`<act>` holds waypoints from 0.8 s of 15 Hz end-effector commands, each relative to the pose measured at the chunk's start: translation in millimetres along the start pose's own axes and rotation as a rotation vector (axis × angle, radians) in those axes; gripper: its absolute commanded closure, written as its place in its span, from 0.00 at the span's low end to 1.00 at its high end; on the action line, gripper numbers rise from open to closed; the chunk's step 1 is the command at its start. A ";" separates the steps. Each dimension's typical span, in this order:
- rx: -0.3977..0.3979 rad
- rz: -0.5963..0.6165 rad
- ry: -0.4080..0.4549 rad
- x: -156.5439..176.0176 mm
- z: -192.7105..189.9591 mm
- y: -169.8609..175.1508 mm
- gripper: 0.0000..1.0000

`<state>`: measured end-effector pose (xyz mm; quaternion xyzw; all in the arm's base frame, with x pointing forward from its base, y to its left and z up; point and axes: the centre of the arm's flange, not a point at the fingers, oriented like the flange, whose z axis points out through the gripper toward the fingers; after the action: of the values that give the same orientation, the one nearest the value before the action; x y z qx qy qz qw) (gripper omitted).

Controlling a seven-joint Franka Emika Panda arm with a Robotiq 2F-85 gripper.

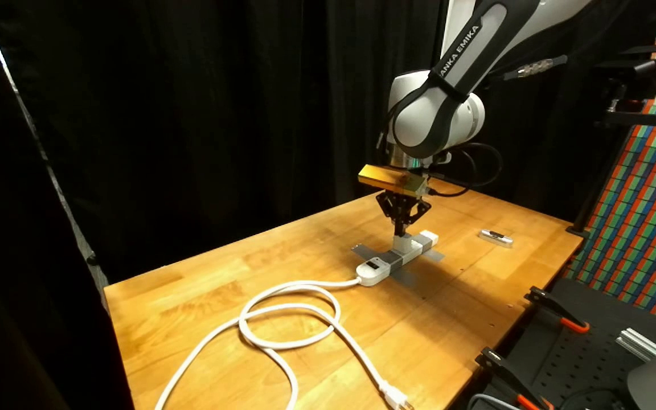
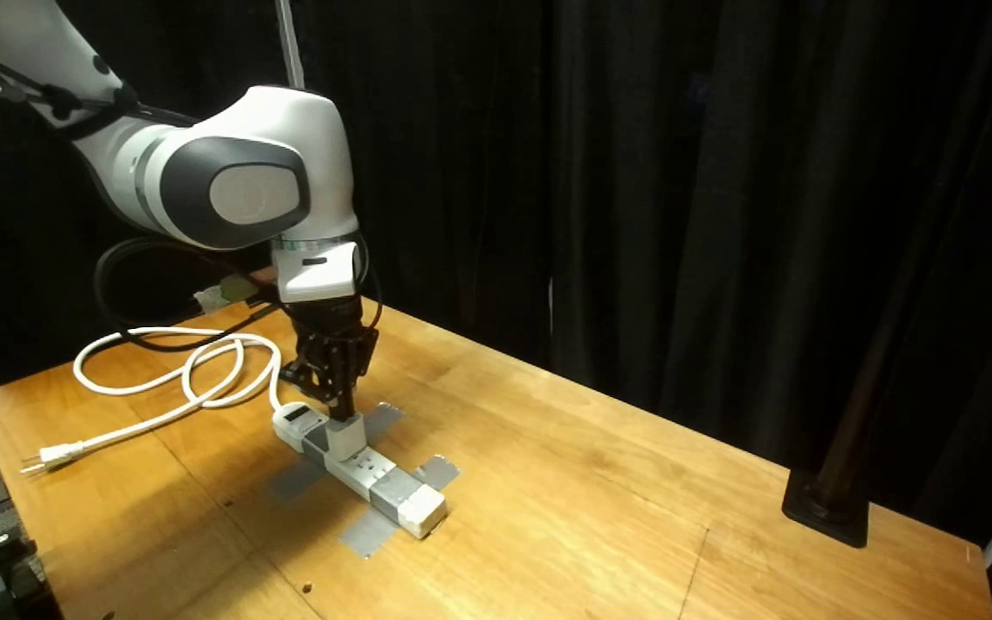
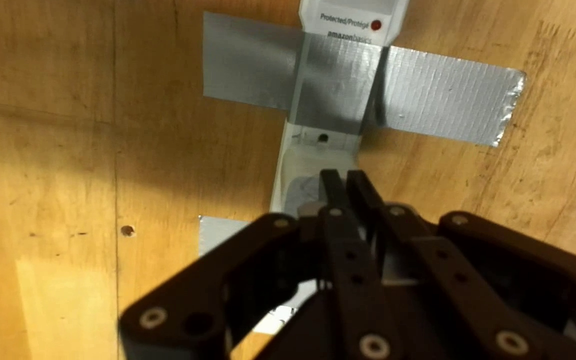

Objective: Plug the charger into the adapter

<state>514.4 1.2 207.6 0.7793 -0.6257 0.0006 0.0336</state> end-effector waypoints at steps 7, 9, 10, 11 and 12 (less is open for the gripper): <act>-0.047 0.028 -0.011 19.6 19.6 -8.4 0.89; -0.059 0.042 -0.028 24.9 25.6 -6.1 0.89; -0.062 0.051 -0.043 28.2 29.3 -4.0 0.89; -0.068 0.062 -0.057 30.9 32.4 -2.1 0.89; -0.065 0.077 -0.065 33.7 36.5 1.8 0.89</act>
<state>521.6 -11.0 207.9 0.7617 -0.6468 -0.0195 0.0326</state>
